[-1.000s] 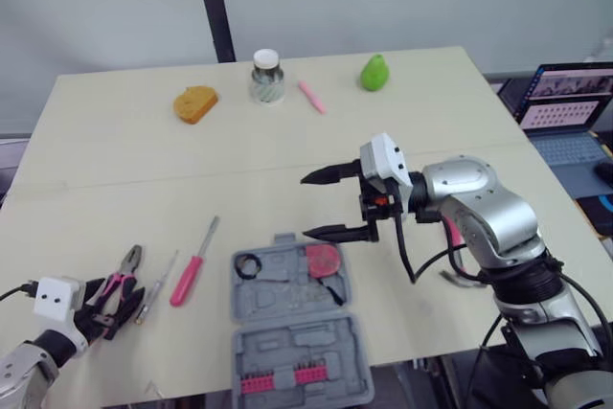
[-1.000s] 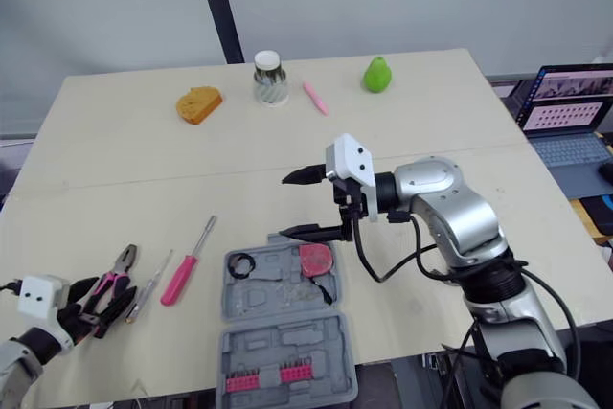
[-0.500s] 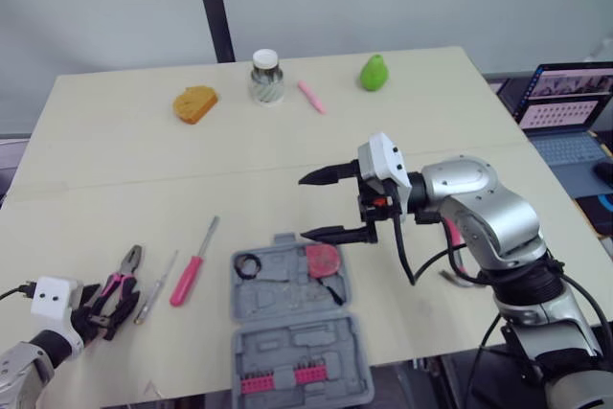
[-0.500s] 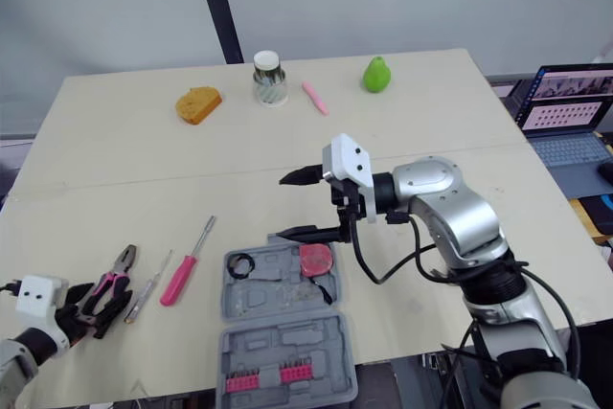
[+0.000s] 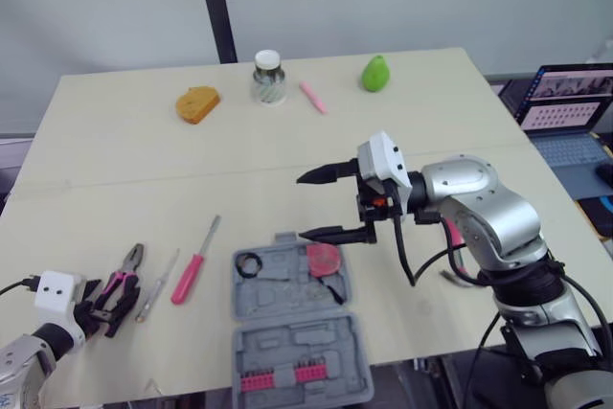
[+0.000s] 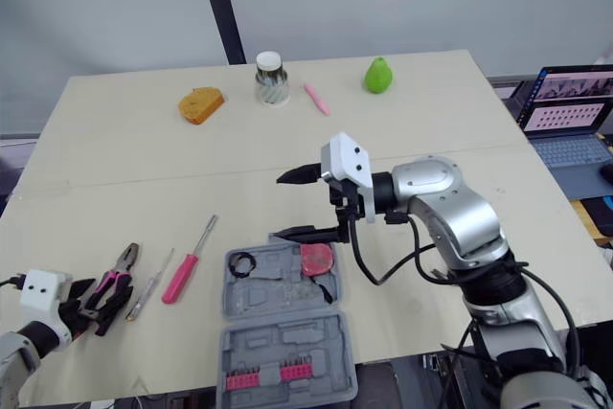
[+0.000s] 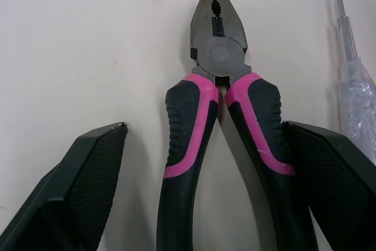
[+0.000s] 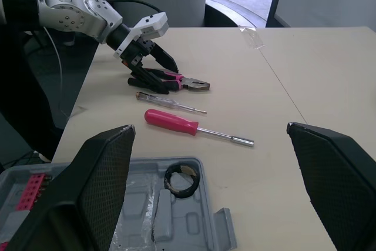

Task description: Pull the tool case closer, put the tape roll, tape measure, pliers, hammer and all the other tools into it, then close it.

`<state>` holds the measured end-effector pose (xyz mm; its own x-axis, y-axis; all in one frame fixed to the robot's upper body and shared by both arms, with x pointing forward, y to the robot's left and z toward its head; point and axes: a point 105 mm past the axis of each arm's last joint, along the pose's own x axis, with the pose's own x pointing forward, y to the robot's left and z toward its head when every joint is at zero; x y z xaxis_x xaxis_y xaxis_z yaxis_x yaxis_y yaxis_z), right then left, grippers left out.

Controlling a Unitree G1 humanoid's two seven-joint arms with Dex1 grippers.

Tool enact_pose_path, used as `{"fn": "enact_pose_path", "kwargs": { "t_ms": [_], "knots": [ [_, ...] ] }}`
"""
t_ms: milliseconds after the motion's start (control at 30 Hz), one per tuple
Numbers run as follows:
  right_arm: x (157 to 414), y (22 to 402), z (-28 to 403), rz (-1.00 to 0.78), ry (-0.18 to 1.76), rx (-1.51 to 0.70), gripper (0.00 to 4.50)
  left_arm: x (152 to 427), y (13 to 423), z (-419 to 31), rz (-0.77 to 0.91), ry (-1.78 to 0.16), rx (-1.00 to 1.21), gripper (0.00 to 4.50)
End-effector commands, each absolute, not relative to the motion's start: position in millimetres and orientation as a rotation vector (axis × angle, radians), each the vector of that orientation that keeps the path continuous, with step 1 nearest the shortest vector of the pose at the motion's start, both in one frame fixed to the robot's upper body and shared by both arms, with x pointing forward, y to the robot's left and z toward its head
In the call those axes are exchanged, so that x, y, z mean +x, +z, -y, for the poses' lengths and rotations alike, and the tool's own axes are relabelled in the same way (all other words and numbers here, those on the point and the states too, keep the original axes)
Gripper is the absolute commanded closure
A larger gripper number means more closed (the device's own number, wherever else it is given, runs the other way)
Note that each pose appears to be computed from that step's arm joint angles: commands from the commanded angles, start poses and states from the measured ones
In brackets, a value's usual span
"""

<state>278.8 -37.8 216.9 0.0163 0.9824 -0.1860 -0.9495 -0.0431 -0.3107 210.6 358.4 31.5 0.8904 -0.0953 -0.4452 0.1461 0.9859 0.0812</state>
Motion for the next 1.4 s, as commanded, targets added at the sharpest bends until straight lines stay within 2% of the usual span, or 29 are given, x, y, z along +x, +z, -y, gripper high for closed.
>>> {"fn": "enact_pose_path", "kwargs": {
  "t_ms": [33,100,167,200,667,900,1033,1267,1400],
  "knots": [
    [274,235,39,0.183,1.563,-0.418,0.05,202,16,-358,-0.53,-0.137,0.095,0.24],
    [274,235,39,0.182,1.562,-0.417,0.0,201,16,-359,-0.534,-0.139,0.094,0.78],
    [274,235,39,0.182,1.561,-0.417,0.0,200,15,-359,-0.536,-0.14,0.094,1.77],
    [275,234,39,0.18,1.561,-0.417,0.0,200,15,-359,-0.537,-0.139,0.093,1.89],
    [278,228,43,0.163,1.553,-0.412,0.0,204,14,-364,-0.517,-0.14,0.116,1.89],
    [278,225,47,0.166,1.571,-0.411,0.0,224,69,-360,-0.394,-0.254,0.25,1.89],
    [280,215,49,0.119,1.597,-0.49,0.0,248,115,-321,-0.348,-0.534,0.439,1.89],
    [290,207,43,0.087,1.61,-0.569,0.0,273,139,-272,-0.325,-0.803,0.585,1.89],
    [297,201,32,0.068,1.6,-0.686,0.0,283,144,-217,-0.256,-1.027,0.667,1.89]
  ]
}}
